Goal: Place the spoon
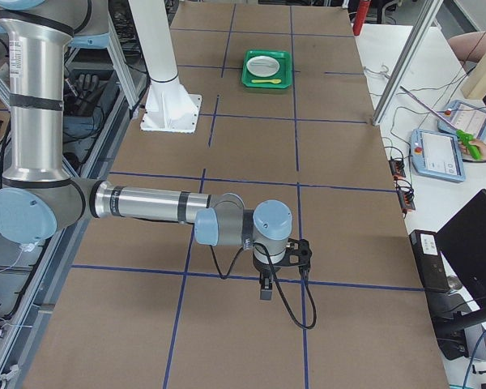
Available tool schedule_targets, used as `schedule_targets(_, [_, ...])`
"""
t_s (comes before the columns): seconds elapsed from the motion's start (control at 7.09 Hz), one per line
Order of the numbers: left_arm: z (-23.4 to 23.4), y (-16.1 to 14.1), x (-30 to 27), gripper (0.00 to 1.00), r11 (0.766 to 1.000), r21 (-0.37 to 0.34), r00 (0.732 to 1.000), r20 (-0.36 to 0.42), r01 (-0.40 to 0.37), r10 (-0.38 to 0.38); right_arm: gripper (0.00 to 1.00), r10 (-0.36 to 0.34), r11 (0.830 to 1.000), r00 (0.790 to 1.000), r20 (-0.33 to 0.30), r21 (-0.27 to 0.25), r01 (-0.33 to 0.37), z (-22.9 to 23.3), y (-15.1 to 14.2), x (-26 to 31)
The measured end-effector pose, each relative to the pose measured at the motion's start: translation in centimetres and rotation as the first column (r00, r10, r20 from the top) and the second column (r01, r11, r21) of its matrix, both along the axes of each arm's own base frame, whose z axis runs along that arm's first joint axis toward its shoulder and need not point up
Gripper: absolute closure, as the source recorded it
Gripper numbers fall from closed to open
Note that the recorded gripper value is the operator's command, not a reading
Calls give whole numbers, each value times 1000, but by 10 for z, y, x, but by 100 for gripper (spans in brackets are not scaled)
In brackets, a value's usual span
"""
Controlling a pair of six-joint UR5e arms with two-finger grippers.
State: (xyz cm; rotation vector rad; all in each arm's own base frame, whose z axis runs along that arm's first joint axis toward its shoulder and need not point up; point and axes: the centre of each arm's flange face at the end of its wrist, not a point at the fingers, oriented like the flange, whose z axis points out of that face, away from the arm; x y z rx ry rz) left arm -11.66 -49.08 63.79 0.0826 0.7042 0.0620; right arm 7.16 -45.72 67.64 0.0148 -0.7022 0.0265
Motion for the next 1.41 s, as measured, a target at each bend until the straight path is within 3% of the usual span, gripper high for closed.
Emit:
schedule_targets(0.56, [18, 26, 0, 0, 1000, -23, 1000, 3, -1, 1, 0, 0, 1000, 1000, 0, -1, 0, 0, 0, 0])
schedule_targets(0.99, [15, 23, 1, 0, 1000, -3, 1000, -1, -2, 2, 0, 0, 1000, 1000, 0, -1, 0, 0, 0, 0])
schedule_targets(1.41, [7, 25, 1, 0, 999, -32, 1000, -6, -6, 6, 0, 0, 1000, 1000, 1, 0, 0, 0, 0, 0])
